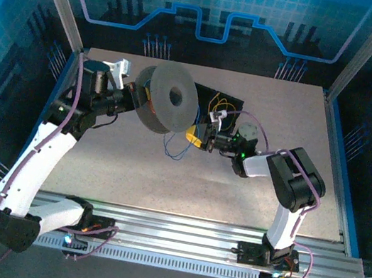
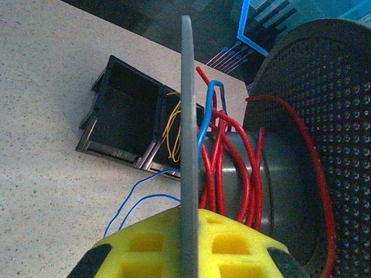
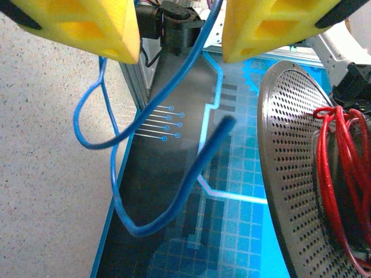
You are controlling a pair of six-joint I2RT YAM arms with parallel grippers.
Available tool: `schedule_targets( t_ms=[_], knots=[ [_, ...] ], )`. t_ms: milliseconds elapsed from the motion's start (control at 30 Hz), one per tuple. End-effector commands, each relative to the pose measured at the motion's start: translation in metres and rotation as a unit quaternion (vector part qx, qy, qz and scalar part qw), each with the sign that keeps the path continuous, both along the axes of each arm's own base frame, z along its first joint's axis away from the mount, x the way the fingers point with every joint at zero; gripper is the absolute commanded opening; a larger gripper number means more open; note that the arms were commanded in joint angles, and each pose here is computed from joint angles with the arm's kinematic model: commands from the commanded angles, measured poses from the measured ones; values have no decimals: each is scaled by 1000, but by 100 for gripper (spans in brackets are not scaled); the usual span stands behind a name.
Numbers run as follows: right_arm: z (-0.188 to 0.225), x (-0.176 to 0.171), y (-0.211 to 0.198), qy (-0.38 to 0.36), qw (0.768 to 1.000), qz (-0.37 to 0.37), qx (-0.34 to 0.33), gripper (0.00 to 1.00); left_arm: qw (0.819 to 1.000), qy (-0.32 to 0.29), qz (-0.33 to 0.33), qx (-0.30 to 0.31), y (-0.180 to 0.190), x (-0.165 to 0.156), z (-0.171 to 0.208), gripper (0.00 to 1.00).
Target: Wrap the cables
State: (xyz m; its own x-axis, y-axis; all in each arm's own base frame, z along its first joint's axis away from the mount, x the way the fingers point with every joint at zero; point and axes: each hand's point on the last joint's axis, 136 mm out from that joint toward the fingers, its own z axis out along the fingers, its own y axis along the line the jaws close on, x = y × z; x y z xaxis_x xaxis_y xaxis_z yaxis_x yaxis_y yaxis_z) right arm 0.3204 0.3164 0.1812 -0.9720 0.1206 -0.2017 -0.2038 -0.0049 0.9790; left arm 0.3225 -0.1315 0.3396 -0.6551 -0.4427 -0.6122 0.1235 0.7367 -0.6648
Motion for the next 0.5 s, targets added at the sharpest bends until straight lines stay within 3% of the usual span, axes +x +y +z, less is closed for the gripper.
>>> schedule_targets(
  t_ms=[0, 133, 367, 467],
  knots=[
    [14, -10, 5, -26, 1000, 8, 14, 31, 998, -61, -9, -18, -5, 1, 33, 0],
    [1, -9, -2, -14, 1000, -9, -3, 0, 998, -66, 11, -20, 1, 4, 34, 0],
    [-42, -18, -20, 0, 991, -50, -122, 0, 988, -103, 113, -18, 31, 21, 56, 0],
    [-43, -32, -24, -30, 980, -56, -187, 0, 981, -116, 156, -9, 45, 32, 63, 0]
  ],
)
